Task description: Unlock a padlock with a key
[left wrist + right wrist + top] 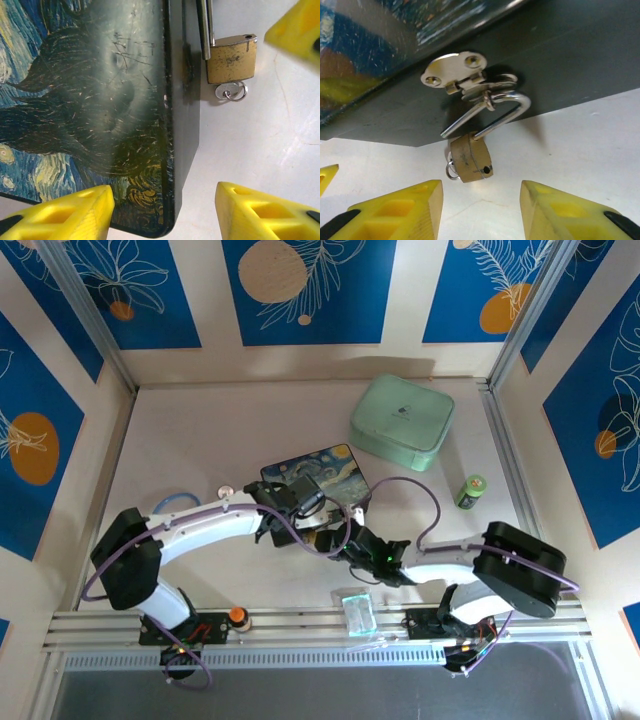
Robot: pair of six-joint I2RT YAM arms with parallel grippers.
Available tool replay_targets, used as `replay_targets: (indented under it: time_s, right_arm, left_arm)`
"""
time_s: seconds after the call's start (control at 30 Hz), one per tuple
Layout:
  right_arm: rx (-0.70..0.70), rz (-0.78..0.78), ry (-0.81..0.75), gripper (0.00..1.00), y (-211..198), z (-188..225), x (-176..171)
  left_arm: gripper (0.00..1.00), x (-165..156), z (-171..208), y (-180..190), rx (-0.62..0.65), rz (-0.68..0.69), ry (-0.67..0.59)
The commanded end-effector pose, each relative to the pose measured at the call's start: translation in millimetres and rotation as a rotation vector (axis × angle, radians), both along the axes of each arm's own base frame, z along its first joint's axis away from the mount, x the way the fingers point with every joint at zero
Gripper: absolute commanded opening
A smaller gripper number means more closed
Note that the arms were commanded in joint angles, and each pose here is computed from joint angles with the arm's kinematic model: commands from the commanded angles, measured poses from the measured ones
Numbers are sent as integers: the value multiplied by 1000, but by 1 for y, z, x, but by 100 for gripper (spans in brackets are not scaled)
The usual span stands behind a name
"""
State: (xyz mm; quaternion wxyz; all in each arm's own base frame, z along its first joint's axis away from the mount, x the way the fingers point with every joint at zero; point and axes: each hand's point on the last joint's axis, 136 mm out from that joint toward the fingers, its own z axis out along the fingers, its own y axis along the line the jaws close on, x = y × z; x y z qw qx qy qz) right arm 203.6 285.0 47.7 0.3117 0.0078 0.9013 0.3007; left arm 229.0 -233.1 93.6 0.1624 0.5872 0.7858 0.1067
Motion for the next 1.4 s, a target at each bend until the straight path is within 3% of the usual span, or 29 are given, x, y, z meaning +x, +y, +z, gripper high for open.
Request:
replay_targets:
  time_s: [0.0, 0.2, 0.37, 0.6, 0.87, 1.03, 1.37]
  right_arm:
    - [18, -20, -35, 46, 12, 7, 10]
    - [-7, -24, -16, 49, 23, -11, 13]
    - [-139, -56, -13, 50, 27, -24, 11]
    - [-297, -140, 52, 41, 9, -47, 6]
    - [-235, -147, 68, 22, 2, -54, -1]
    - [-54, -131, 71, 14, 8, -46, 2]
    - [165, -160, 148, 7, 1, -51, 2]
  left_arm:
    - [54, -14, -20, 6, 38, -8, 99]
    - [53, -18, -24, 5, 38, -5, 127]
    - [53, -19, -26, 3, 31, 4, 136]
    - [53, -20, -27, 5, 41, 14, 141]
    - [53, -21, -31, 6, 42, 22, 160]
    - [53, -22, -35, 8, 63, 23, 170]
    - [54, -24, -45, 15, 131, 26, 177]
